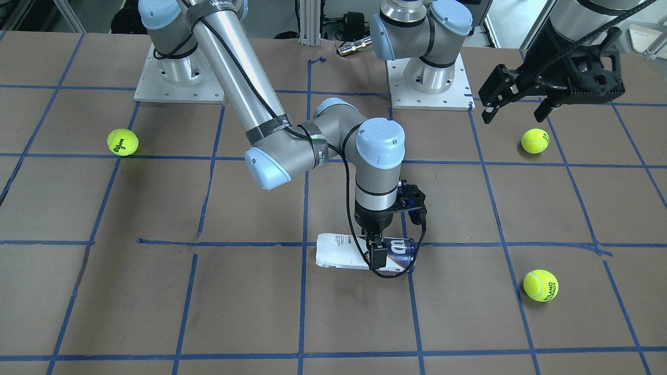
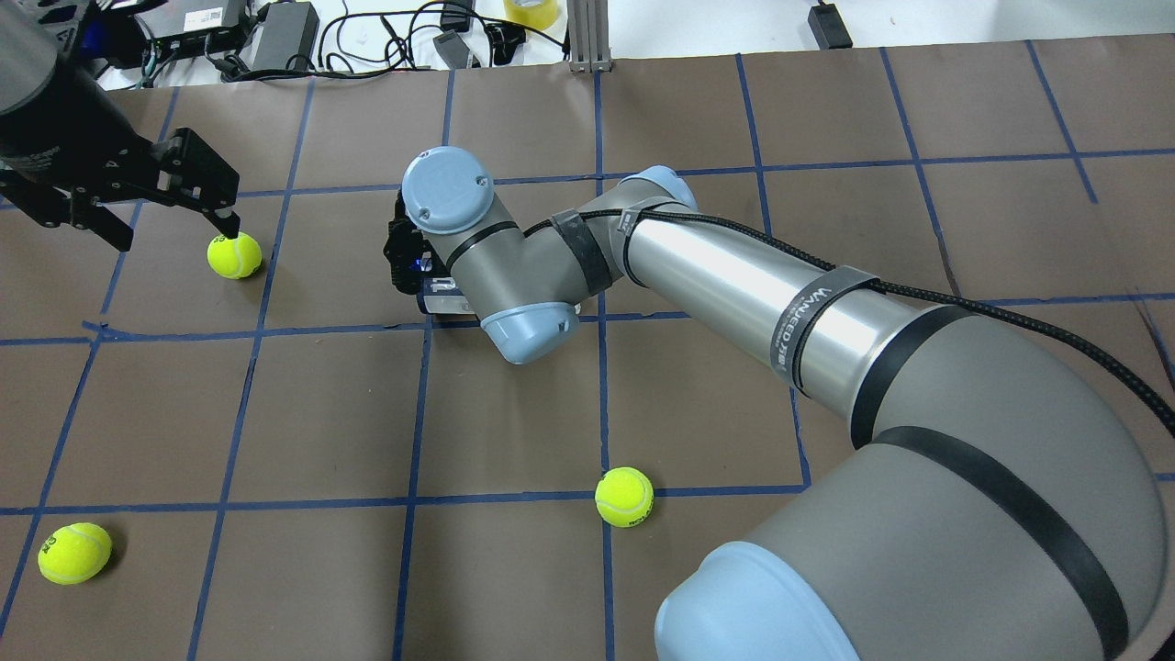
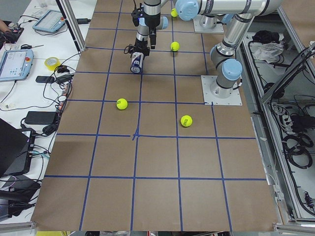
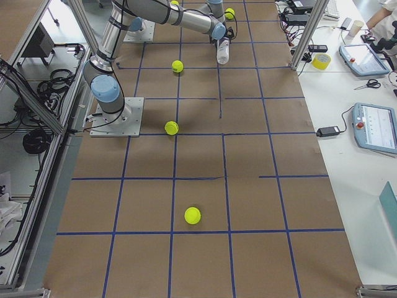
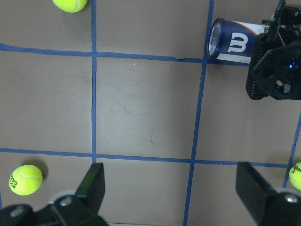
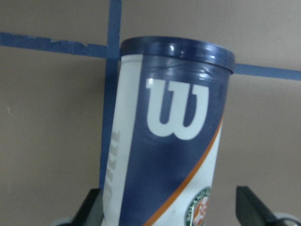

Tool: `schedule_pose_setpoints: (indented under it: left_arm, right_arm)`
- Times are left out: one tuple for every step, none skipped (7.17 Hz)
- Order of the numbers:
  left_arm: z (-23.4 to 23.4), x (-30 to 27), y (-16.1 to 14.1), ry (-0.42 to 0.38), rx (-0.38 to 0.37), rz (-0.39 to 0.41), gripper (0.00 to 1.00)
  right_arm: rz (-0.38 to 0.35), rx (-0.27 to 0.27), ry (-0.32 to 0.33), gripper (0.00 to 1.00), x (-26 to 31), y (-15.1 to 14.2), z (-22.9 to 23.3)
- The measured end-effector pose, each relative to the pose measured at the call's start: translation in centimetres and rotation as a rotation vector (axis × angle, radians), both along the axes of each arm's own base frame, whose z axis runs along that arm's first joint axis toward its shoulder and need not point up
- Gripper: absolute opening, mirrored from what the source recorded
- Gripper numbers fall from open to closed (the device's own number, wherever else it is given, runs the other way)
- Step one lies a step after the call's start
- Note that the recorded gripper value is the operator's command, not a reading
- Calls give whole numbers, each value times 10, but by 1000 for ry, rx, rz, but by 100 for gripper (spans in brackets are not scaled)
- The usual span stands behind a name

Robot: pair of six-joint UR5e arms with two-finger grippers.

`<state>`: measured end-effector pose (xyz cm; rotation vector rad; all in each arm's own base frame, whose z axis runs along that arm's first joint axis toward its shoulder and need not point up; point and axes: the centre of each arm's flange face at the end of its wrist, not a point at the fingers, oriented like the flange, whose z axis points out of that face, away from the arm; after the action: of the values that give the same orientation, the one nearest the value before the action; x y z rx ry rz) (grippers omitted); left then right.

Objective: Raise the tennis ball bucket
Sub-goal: 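Carry the can toward the table center and lower it sideways, then open the right gripper, leaving the can lying, and raise it away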

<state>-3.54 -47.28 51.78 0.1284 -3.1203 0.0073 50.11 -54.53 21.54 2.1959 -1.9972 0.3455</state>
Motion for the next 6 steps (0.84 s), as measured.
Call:
schedule_pose_setpoints:
  left_arm:
    - [0,-1,-1,28,-4,1,100]
    - [-1,-1,-3,46,-5,2,100]
    - [-3,2,-4,54,-4,0,100]
    - [-5,9,-6,62,-4,-5,100]
    - [-8,17,-9,89,-6,-10,100]
    - [-15,23,-14,132,-7,-18,100]
  right_arm:
    - [-15,-6,-4,100,-6,-4,8]
    - [-53,-14,-23,100,-22,-17,21]
    - [-101,-9,-53,100,-47,-33,38]
    - [-145,13,-75,100,-74,-46,59]
    - [-182,35,-85,100,-100,-54,80]
    - [-216,58,-110,100,-125,-60,104]
